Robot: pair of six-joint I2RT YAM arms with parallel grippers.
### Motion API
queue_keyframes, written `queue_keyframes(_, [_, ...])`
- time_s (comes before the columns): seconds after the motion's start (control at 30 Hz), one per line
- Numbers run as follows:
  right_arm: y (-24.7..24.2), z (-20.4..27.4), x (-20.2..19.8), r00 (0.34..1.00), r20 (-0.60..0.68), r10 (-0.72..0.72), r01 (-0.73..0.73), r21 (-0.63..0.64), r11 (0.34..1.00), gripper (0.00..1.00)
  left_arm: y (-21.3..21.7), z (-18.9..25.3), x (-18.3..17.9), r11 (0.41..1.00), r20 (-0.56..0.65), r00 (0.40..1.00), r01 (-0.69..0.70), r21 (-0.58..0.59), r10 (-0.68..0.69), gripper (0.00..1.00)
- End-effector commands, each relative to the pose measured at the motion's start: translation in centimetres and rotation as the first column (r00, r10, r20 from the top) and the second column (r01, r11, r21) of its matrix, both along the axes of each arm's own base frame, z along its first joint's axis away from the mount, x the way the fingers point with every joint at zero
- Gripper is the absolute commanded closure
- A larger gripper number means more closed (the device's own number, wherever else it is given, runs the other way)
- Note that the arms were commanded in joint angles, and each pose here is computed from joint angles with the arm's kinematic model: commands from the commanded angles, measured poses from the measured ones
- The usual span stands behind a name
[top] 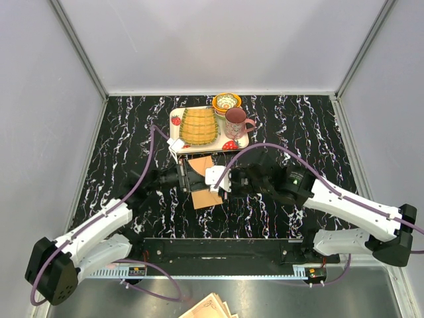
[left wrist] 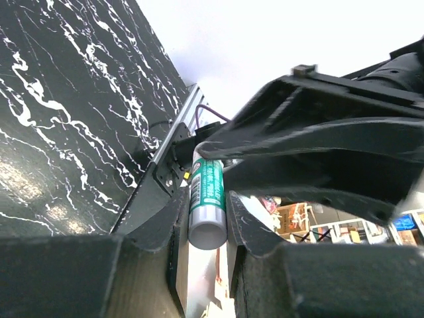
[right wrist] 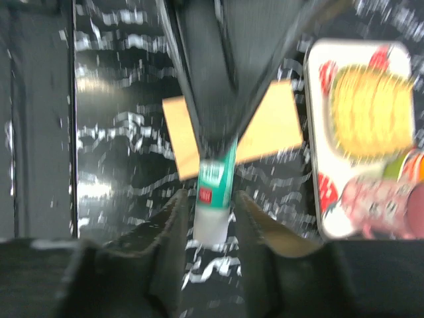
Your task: Place the letter into the envelope and seal it
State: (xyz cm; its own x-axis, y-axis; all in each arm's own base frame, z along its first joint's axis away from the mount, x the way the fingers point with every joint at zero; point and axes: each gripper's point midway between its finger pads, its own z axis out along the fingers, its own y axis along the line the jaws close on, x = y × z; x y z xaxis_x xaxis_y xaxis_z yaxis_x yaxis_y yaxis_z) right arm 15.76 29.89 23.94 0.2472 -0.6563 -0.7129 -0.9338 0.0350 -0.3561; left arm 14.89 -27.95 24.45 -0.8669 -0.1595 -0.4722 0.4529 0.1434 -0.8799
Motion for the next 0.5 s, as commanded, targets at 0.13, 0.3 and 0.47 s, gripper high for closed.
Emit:
queue_keyframes(0.13, [3.6,8.5,-1.9,0.984,0.138,0.113,-0.152,0.32,0.935,0.25,2.5,1.1,2.1,0.998,0.088,0.995,-0.054,0.026,0.052,1.0])
queue_keyframes(0.3, [3.2,9.2,-2.6,0.992,0.069,0.108,-0.125,0.329,0.936,0.13,3.0,1.4,2.1,0.998,0.118,0.992,-0.042,0.039,0.037,1.0])
queue_keyframes(0.47, [1.9,6.5,-2.8,0.986,-0.143,0.086,-0.05,0.238,0.97,0.18,3.1,2.0,1.5,0.999,0.148,0.989,-0.02,0.037,0.014,1.0])
